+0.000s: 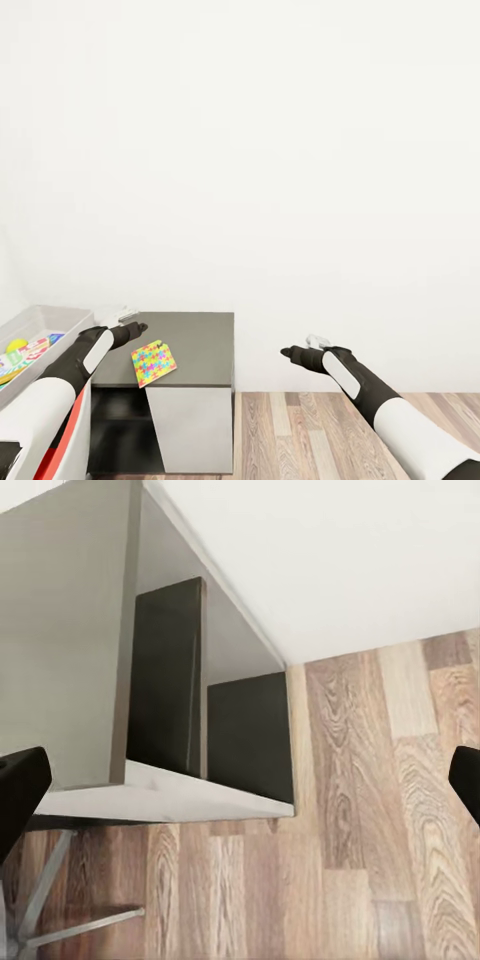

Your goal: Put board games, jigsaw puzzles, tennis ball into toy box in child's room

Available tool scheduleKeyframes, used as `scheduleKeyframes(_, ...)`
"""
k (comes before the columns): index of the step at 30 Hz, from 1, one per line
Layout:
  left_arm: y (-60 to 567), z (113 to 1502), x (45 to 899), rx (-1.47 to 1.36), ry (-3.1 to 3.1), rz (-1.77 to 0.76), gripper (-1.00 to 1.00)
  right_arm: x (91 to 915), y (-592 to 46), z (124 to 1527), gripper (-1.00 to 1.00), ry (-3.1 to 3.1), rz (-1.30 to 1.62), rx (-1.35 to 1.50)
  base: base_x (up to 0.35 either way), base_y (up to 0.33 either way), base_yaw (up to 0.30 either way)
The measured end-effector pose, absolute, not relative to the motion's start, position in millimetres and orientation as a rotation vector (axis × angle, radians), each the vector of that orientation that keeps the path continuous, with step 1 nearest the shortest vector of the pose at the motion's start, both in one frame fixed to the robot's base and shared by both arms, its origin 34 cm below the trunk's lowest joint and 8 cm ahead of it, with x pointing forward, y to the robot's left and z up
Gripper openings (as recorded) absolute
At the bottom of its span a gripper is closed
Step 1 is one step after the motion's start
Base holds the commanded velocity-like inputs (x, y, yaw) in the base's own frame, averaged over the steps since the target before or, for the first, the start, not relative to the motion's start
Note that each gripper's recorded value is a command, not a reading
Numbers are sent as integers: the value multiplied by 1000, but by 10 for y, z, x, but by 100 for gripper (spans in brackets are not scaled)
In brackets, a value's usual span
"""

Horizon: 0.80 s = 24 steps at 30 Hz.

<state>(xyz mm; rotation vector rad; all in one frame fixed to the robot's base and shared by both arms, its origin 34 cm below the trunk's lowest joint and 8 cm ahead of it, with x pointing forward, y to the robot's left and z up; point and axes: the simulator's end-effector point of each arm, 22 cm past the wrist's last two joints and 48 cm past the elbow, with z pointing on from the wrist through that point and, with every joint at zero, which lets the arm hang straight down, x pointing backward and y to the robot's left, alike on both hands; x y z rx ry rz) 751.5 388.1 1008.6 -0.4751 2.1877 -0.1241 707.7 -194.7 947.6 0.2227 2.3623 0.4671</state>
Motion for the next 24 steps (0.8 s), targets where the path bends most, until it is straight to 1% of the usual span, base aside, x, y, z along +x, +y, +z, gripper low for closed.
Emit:
scheduleKeyframes(8,3865,10013,7485,-477,2206,-122,100,7073,-2094,9447,100,2366,452,232,8,0,0)
scheduleKeyframes(12,3714,9831,7427,-480,2251,-118,100,7057,-2134,9409,100,2374,445,239,0,0,0)
scheduleKeyframes(18,3754,9799,7436,-476,2286,-7,100,7049,-2135,9396,100,2376,446,236,0,0,0)
scheduleKeyframes(24,3748,10023,7591,-453,2258,20,100,7045,-2130,9386,100,2379,446,233,0,0,0)
